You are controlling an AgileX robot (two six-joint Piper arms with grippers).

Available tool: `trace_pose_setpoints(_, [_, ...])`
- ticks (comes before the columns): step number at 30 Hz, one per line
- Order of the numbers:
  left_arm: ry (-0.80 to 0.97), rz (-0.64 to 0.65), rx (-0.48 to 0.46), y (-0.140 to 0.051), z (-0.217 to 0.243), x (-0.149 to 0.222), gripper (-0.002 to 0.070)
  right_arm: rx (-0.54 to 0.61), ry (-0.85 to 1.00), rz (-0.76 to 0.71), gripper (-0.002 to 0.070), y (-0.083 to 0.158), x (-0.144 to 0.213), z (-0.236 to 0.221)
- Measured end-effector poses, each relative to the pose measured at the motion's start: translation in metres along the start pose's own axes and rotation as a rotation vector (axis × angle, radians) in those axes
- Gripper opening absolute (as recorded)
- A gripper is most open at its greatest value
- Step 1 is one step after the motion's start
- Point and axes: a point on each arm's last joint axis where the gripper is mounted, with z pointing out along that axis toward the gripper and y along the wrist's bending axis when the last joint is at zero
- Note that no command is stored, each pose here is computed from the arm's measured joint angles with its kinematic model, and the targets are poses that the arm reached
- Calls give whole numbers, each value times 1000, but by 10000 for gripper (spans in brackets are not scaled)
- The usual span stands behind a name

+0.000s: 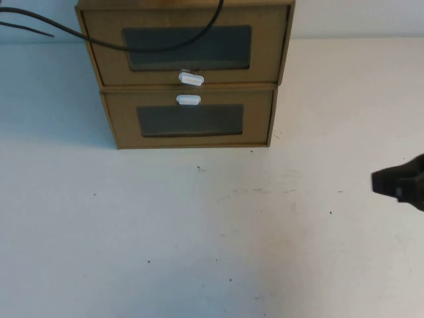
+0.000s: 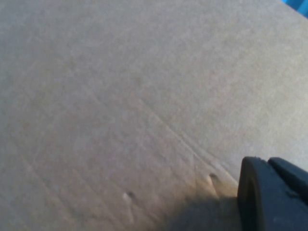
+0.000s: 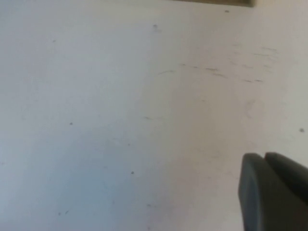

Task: Open the shoe box
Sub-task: 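Pull the top drawer of the cardboard box fully open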

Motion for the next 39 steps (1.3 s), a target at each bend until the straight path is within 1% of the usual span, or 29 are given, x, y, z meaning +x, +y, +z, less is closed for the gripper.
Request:
trace_pose_setpoints(4, [2, -3, 1, 0, 0, 0, -5, -51, 62, -127, -13, 29, -20, 27])
trace_pose_setpoints(9, [5, -12, 3, 0, 0, 0, -5, -9, 151, -317, -13, 67, -33, 64])
trace_pose_setpoints(12, [7, -16, 4, 0, 0, 1, -5, 45, 163, -451, -13, 88, -39, 84])
trace_pose_setpoints(14, [7, -23, 4, 0, 0, 1, -5, 102, 158, -552, -13, 100, -40, 97])
trace_pose_setpoints(19, [8, -34, 5, 0, 0, 1, -5, 260, 73, -816, -13, 124, -38, 127])
trace_pose_setpoints(23, [8, -37, 5, 0, 0, 1, -5, 380, -47, -1003, -13, 136, -38, 147])
trace_pose_setpoints(26, [8, -37, 5, 0, 0, 1, -5, 434, -148, -1093, -13, 141, -42, 160])
trace_pose_setpoints(30, [8, -37, 5, 0, 0, 1, -5, 474, -260, -1160, -13, 143, -46, 176])
trace_pose_setpoints(32, [8, -38, 6, -1, 0, 1, -5, 463, -290, -1187, -6, 146, -46, 182])
trace_pose_setpoints(34, [8, -39, 6, -1, 0, 1, -5, 447, -302, -1201, 17, 149, -46, 187])
trace_pose_setpoints(36, [10, -39, 7, -1, 0, 1, -5, 444, -311, -1209, 55, 152, -48, 192])
trace_pose_setpoints(39, [10, -41, 7, -1, 0, 1, -5, 466, -315, -1217, 141, 154, -52, 200])
